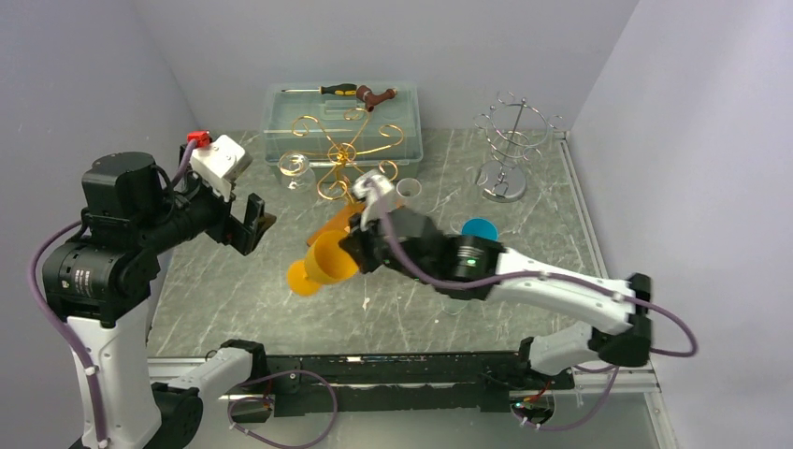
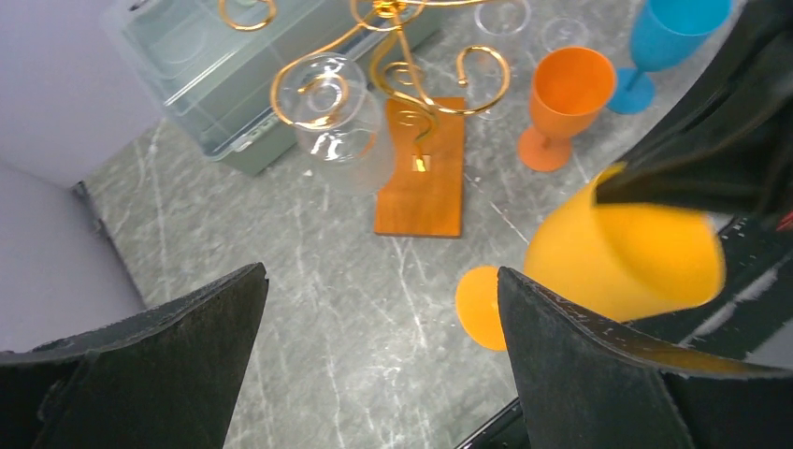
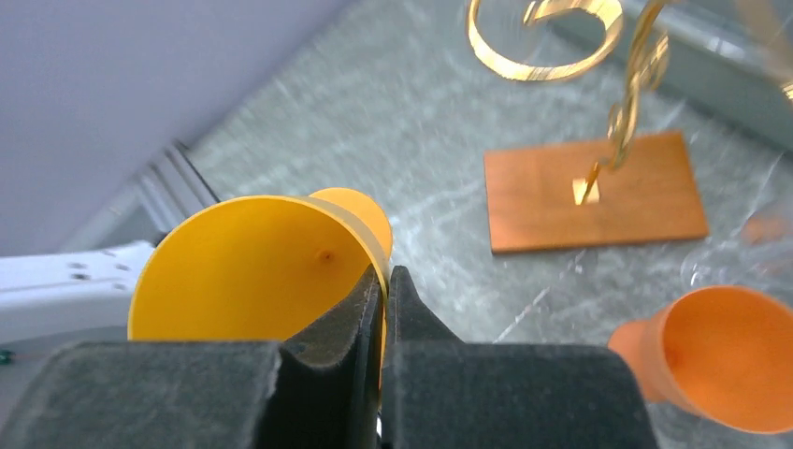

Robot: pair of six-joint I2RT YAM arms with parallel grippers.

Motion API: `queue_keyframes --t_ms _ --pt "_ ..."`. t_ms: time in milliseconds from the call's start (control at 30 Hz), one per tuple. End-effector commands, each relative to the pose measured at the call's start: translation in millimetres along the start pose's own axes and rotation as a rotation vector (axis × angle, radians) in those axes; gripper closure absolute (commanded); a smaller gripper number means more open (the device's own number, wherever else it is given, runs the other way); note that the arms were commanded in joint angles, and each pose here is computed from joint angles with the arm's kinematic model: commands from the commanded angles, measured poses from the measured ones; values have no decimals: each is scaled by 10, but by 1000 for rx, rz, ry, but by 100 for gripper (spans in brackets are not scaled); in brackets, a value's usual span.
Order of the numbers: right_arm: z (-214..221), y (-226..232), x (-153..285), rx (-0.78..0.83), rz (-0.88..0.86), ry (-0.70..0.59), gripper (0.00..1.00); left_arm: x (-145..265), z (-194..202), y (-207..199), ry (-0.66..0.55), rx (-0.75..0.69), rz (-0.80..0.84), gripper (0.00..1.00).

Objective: Place the wine glass upside down on the wine glass rack
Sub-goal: Turn the wine glass upside down at the wine rack.

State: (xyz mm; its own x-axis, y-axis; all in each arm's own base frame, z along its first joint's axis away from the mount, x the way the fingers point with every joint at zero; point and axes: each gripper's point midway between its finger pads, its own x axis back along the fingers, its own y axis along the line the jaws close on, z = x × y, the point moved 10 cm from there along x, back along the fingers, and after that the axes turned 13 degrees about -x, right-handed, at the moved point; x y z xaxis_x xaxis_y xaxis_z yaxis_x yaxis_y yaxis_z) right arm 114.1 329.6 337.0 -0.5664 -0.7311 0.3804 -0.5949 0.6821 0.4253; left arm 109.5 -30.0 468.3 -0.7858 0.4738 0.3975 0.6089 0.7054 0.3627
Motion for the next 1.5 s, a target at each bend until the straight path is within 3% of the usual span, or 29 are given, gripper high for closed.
queue_keyframes --t_ms 0,367,633,767,900,1133,1200,1267,1433,1467 --pt "-538 95 542 -31 -101 -233 100 37 -92 -100 -67 27 125 0" --pt "-1140 153 1266 -54 -251 -542 100 -22 -152 -318 -136 246 351 1" --pt "-1260 215 1323 -52 -292 -602 100 -156 -79 -291 -126 256 330 1" --pt "-1239 246 1310 -33 -349 -612 100 -220 -79 -243 -124 279 280 8" --pt "-1222 287 1261 -31 -374 -597 100 -274 -121 -219 -160 279 292 23" --pt "-1176 317 1171 -29 -392 -581 98 -309 -151 -189 -182 222 323 80" --pt "-1132 309 1141 -27 -390 -559 79 -300 -145 -170 -187 181 302 92" --pt "-1043 277 1114 -11 -384 -511 51 -285 -143 -137 -199 123 263 98" --pt "-754 93 1157 2 -349 -385 5 -209 -131 -55 -276 -141 151 100" --pt "-702 46 1185 8 -340 -361 1 -192 -125 -40 -293 -205 127 100"
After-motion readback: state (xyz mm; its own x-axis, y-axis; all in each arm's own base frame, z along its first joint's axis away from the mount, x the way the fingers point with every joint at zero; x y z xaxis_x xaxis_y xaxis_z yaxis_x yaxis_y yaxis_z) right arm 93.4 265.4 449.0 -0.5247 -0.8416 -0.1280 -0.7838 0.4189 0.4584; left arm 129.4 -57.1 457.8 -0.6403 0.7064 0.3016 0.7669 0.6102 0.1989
